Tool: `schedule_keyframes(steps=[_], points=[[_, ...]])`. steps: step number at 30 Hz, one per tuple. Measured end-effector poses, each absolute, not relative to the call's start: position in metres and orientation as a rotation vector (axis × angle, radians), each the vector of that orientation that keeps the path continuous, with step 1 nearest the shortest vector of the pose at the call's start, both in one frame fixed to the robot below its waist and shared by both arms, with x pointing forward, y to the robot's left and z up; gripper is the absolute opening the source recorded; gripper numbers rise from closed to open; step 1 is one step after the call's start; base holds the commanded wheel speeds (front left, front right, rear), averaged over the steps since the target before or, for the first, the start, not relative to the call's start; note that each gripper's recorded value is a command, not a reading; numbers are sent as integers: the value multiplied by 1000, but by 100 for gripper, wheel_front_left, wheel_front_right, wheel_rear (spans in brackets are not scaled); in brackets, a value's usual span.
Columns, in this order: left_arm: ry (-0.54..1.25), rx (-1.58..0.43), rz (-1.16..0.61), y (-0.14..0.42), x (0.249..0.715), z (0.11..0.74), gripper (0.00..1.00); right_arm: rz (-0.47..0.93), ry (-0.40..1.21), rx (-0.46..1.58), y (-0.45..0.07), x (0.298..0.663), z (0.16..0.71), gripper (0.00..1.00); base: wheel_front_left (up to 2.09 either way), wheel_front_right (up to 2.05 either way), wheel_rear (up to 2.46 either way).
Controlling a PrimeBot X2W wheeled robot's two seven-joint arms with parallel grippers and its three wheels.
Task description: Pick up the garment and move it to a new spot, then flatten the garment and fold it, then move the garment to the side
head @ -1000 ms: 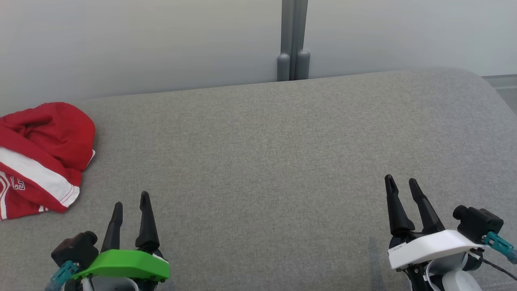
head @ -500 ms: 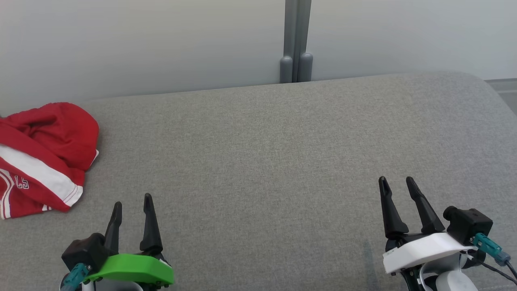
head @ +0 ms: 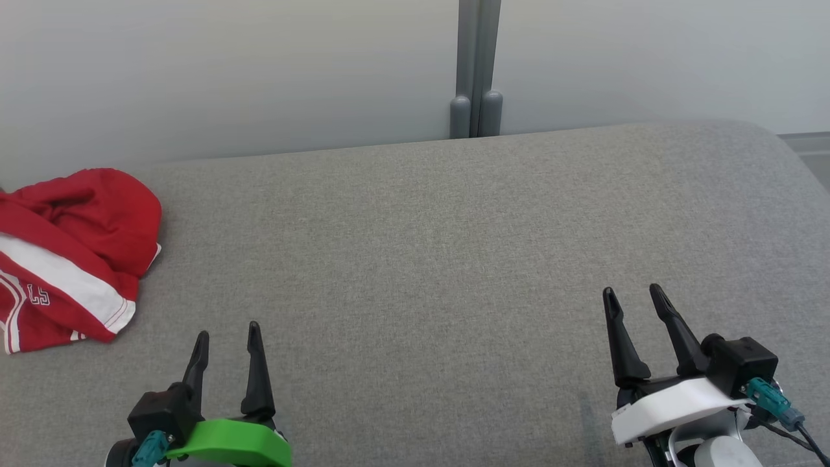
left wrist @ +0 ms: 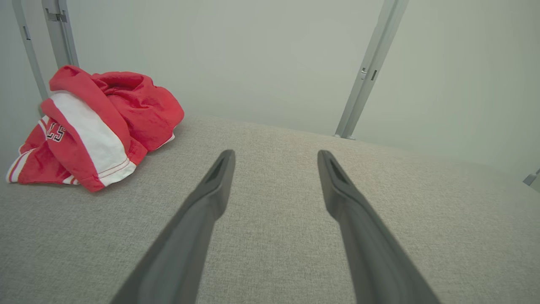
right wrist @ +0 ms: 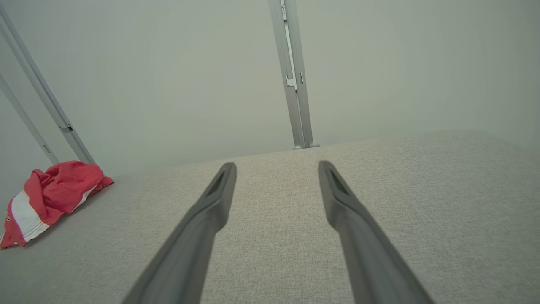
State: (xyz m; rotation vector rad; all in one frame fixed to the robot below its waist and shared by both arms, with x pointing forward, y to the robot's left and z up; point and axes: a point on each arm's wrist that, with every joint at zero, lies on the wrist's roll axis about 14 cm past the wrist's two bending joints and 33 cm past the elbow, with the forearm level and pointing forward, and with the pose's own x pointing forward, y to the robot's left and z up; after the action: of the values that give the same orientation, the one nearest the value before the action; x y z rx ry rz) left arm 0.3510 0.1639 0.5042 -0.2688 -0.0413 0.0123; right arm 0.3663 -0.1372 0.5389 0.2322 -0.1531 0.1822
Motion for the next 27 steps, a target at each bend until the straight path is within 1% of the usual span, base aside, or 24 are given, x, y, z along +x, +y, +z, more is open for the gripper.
schedule_keyframes(steps=[21, 27], points=[[-69, -142, -24, 153, 346, 505, 100, 196, -185, 88, -136, 361, 542, 100, 0, 0, 0], [-65, -140, -21, 153, 346, 503, 100, 189, -188, 84, -138, 362, 542, 100, 0, 0, 0]])
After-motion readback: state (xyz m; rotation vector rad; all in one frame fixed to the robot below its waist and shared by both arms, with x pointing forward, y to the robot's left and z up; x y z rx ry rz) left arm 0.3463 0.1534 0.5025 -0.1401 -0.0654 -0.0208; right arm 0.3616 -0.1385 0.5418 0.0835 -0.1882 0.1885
